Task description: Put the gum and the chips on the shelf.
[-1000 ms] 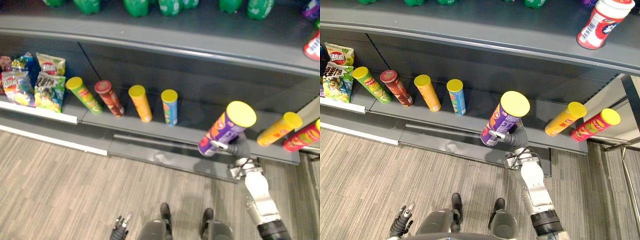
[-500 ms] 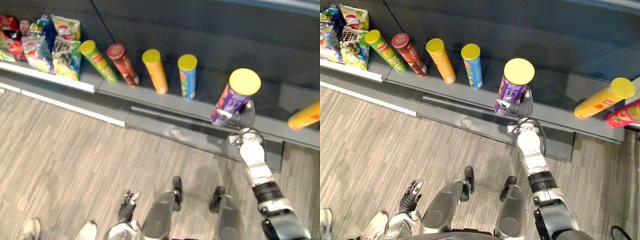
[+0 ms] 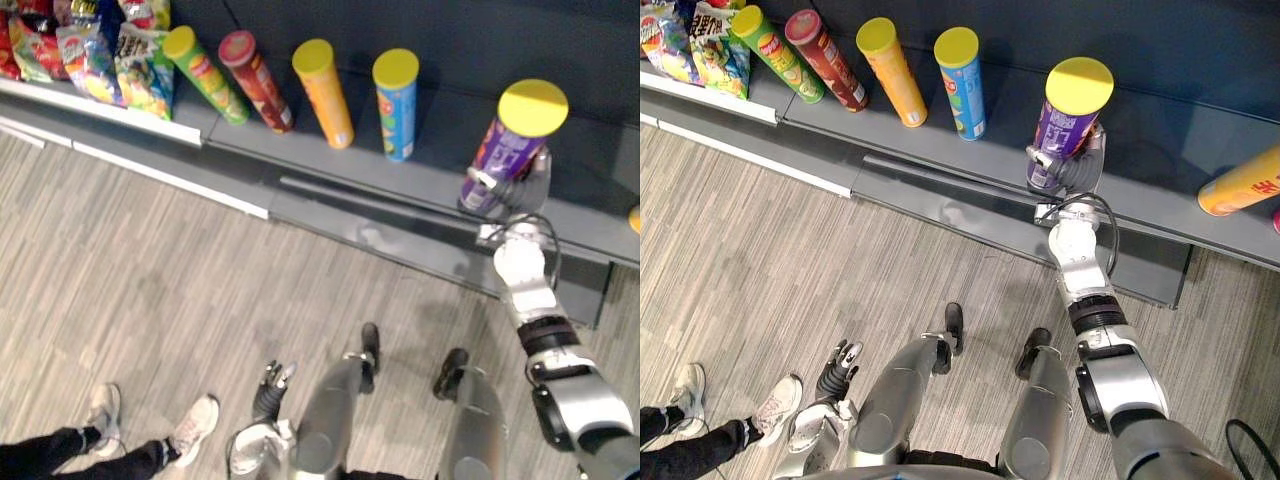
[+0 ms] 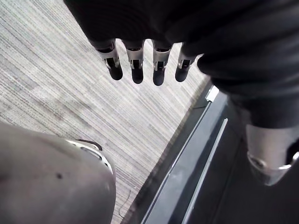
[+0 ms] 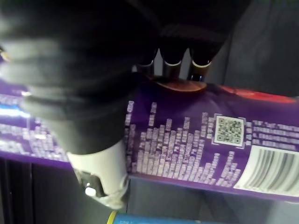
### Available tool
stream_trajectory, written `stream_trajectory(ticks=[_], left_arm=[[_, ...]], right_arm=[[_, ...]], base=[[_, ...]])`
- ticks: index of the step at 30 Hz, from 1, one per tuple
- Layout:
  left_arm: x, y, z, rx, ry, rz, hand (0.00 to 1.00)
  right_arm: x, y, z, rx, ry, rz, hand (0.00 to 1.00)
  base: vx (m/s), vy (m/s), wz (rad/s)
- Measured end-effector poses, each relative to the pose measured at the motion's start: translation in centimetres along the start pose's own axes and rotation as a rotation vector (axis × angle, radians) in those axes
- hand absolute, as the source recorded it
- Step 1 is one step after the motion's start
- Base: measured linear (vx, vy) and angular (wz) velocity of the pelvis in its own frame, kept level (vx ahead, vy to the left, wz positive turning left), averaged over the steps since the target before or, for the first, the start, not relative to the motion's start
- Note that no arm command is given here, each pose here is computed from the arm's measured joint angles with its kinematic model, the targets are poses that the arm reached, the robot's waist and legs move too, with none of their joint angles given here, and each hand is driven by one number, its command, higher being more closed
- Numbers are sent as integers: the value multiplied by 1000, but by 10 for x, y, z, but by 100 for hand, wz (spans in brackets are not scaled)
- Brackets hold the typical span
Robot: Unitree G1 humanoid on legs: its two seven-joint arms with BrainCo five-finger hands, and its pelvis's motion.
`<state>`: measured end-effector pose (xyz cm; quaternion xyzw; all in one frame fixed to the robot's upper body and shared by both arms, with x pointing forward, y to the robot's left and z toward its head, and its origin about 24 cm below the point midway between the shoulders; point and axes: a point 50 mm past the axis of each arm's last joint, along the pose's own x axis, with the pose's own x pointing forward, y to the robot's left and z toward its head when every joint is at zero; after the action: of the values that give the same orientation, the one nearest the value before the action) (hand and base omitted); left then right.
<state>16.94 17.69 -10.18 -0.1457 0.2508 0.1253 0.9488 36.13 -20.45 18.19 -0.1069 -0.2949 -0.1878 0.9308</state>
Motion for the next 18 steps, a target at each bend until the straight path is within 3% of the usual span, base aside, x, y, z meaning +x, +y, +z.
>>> stream_trajectory(ticks=[18], left_arm=[[1, -17, 14, -44, -66, -33, 0]], right_arm=[[14, 0, 16, 0, -63, -54, 100]], base=[[-30, -57, 3]])
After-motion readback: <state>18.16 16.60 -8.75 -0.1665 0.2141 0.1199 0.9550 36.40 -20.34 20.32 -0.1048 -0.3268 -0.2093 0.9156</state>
